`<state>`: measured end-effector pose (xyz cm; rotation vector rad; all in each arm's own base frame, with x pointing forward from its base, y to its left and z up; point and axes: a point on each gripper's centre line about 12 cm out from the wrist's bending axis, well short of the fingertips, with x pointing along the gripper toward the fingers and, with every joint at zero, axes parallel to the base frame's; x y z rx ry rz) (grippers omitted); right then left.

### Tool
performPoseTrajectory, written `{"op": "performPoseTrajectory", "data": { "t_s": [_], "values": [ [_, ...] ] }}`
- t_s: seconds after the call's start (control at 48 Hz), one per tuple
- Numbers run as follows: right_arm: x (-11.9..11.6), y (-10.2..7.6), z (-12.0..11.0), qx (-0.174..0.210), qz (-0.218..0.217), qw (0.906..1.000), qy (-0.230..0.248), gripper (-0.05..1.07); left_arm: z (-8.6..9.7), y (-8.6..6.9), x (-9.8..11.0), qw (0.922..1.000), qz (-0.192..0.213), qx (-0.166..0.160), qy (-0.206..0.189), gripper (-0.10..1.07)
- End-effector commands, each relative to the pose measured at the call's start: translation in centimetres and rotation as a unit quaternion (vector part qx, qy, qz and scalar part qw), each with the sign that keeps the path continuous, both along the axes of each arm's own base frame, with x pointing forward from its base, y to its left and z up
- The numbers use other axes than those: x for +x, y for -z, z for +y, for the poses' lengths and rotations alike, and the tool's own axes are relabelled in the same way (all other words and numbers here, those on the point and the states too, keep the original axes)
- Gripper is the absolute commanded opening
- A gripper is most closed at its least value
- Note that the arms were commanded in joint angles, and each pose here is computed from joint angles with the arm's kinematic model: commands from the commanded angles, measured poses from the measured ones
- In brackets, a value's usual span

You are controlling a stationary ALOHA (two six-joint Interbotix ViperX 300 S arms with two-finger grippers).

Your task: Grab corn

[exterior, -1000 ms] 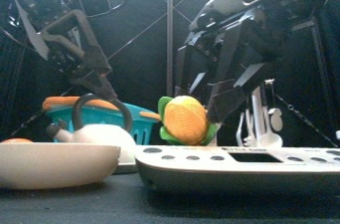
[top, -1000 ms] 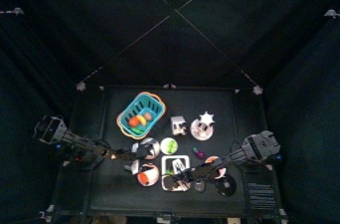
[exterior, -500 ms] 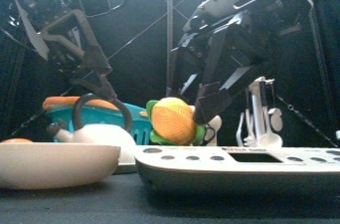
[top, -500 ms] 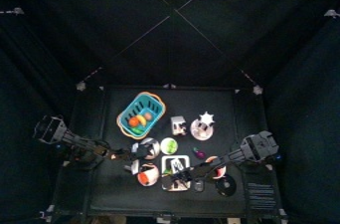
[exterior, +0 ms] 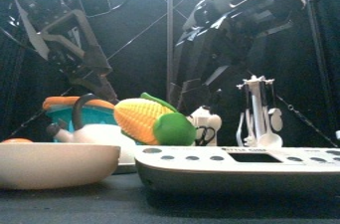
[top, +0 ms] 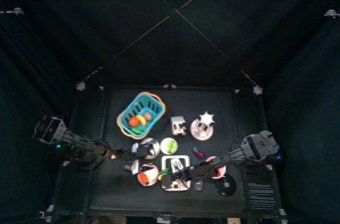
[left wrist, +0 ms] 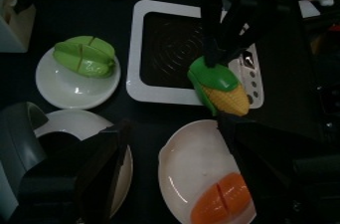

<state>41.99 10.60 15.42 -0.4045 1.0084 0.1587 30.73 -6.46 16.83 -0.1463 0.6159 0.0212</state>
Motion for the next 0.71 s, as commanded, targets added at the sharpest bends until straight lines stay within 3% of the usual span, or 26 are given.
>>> {"op": "performPoseTrajectory", "data": {
  "t_s": [0.0, 0.333, 0.479, 0.688],
  "values": [
    [0.0, -1.7, -0.5, 0.005, -0.014, 0.9999, 0.008, 0.63, -0.1, -0.5, 0.3, 1.0, -0.008, 0.001, 0.0, 1.01],
    [-0.9, -4.1, -0.9, 0.004, -0.023, 0.9996, 0.019, 0.66, -0.1, -0.5, 0.3, 1.0, -0.009, 0.0, 0.0, 1.01],
    [-1.4, -5.5, -0.8, 0.032, -0.044, 0.9982, 0.023, 0.78, -0.1, -0.5, 0.3, 1.0, -0.009, 0.0, -0.001, 1.01],
    [-1.0, -5.0, 0.0, 0.061, -0.083, 0.9947, -0.004, 0.96, -0.1, -0.5, 0.3, 1.0, -0.009, 0.0, 0.0, 1.01]
  ]
}}
